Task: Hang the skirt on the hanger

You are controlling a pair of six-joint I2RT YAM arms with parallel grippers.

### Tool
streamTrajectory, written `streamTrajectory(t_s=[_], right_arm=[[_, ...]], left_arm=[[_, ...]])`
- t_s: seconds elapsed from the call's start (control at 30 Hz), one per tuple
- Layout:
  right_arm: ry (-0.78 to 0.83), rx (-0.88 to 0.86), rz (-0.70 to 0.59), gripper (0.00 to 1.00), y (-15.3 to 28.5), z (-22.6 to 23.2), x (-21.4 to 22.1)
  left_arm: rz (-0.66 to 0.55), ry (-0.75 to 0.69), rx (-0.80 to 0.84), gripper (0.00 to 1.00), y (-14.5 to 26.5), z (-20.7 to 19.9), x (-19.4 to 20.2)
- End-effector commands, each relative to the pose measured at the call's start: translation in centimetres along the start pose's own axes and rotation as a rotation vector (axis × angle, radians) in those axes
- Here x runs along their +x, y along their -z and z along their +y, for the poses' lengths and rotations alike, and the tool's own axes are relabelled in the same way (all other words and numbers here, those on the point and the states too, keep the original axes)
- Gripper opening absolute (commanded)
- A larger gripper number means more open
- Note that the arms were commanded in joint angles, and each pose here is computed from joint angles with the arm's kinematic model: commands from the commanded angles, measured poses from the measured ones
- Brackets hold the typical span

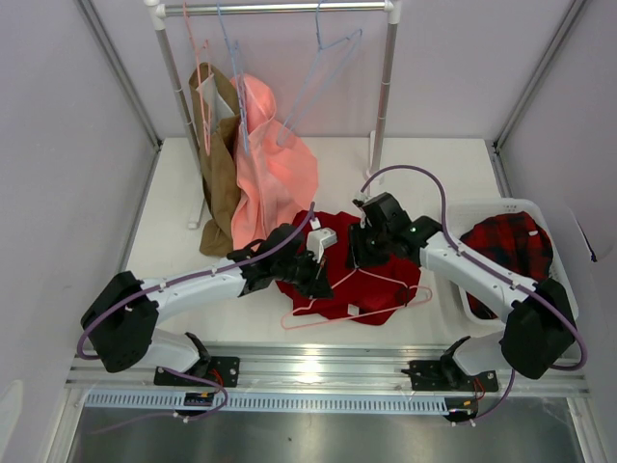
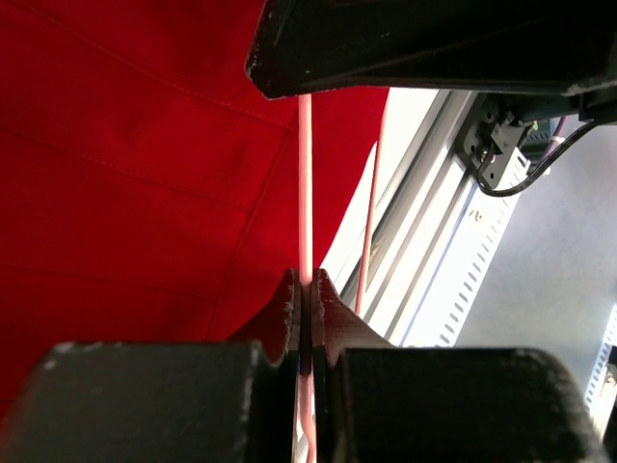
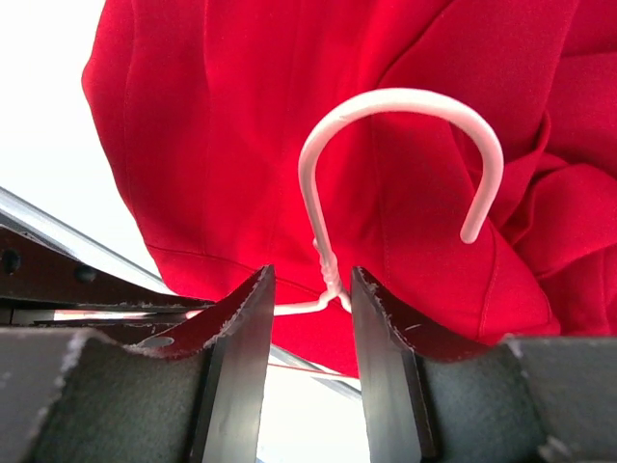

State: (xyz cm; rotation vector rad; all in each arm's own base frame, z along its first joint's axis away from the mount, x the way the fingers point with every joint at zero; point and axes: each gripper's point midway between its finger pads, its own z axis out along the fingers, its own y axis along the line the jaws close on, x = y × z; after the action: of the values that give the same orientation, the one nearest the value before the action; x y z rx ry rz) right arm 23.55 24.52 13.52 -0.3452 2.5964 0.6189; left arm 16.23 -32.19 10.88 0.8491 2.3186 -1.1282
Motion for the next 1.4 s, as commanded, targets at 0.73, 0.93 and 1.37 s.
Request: streamTrajectory(t_s=[0.73,0.93,1.37], right_arm=[[0.013,-0.033,0.045,0.0,-1.5,-0.5,0.4],[0.009,-0.034,0.013,0.0,-1.6,-0.9,0.5],[-0.04,-0.022,-0.051,0.0,-0.7,-2.5,-1.0]], left_arm=[[-0.12,-0.137,0.032,0.0,0.1,-1.9,-4.1],[-0.168,-0.109,-0.063,0.21,1.7,-1.3,-5.1],[-0.391,0.111,-0.451,0.68,10.8,4.0,-4.1]])
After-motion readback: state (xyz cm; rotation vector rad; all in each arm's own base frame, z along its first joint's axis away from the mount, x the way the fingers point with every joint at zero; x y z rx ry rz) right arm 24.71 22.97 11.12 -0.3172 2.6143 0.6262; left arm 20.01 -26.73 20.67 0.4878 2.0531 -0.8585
